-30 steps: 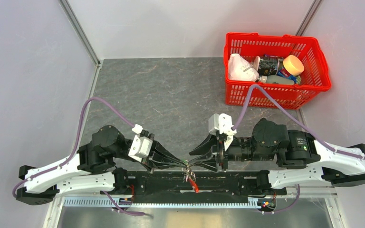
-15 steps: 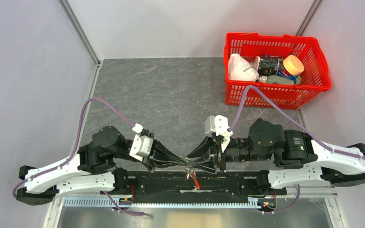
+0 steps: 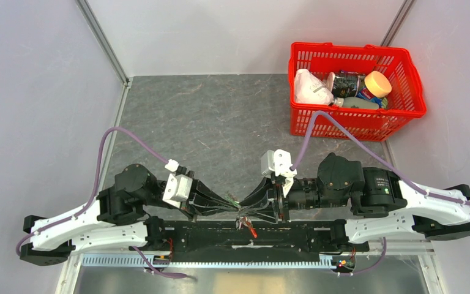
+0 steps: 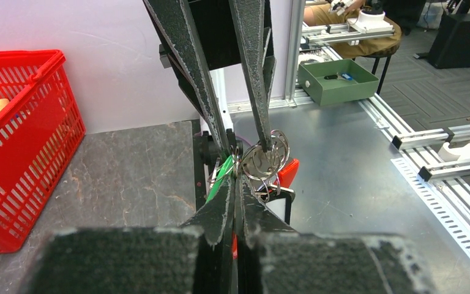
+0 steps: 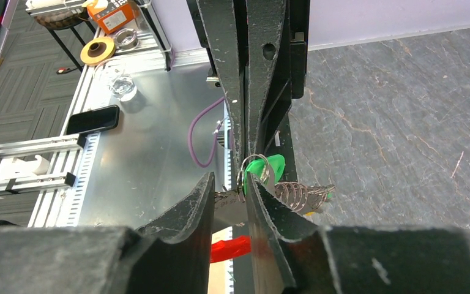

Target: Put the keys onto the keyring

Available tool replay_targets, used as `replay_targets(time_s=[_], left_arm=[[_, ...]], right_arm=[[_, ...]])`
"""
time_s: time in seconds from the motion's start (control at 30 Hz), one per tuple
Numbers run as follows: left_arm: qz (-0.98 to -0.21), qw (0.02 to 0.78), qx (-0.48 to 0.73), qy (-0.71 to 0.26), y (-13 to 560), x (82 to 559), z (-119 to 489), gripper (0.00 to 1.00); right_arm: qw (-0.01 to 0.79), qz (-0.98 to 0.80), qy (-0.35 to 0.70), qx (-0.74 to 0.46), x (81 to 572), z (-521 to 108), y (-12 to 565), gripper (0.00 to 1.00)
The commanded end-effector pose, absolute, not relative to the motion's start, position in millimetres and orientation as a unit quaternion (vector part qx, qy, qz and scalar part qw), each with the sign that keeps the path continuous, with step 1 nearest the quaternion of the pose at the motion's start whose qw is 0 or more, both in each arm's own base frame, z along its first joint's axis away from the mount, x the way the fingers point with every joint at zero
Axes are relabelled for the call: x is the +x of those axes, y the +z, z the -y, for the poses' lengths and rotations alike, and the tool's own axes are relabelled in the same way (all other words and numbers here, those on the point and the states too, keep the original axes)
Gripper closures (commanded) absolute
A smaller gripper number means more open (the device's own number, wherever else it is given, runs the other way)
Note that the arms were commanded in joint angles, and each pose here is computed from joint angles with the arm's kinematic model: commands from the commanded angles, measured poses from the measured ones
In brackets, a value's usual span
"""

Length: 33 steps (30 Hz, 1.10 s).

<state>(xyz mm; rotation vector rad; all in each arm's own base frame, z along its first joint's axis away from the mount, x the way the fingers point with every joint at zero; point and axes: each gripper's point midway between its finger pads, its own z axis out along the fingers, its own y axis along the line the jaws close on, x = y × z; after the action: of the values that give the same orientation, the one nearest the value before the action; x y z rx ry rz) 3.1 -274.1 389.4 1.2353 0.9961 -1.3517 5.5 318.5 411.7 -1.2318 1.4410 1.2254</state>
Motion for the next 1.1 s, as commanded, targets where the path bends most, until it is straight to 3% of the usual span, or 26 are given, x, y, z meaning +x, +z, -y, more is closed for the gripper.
replay_targets(time_s=[0.0,0.27,0.47,1.07], left_arm=[[-0.378,0.533,0.486,-0.58,420,0,267,0.98],[-0.372,0.532,0.486,-0.585,422,-3,264,0.98],[-0.37,0.527,0.489,-0.589,422,-5,264,0.98],[-0.368,0.526,0.49,-0.59,421,-5,265,0.98]], right_arm=[[0.444,-0.567,0.496,-0.484,8,-316,429,0.69],[0.453,-0.572,0.487,-0.48,13,-316,428,0.75],[0.465,-0.564,0.493,-0.471,15,-312,436,0.64],[0.487,-0.558,0.49,-0.459,21,-315,447,0.6]])
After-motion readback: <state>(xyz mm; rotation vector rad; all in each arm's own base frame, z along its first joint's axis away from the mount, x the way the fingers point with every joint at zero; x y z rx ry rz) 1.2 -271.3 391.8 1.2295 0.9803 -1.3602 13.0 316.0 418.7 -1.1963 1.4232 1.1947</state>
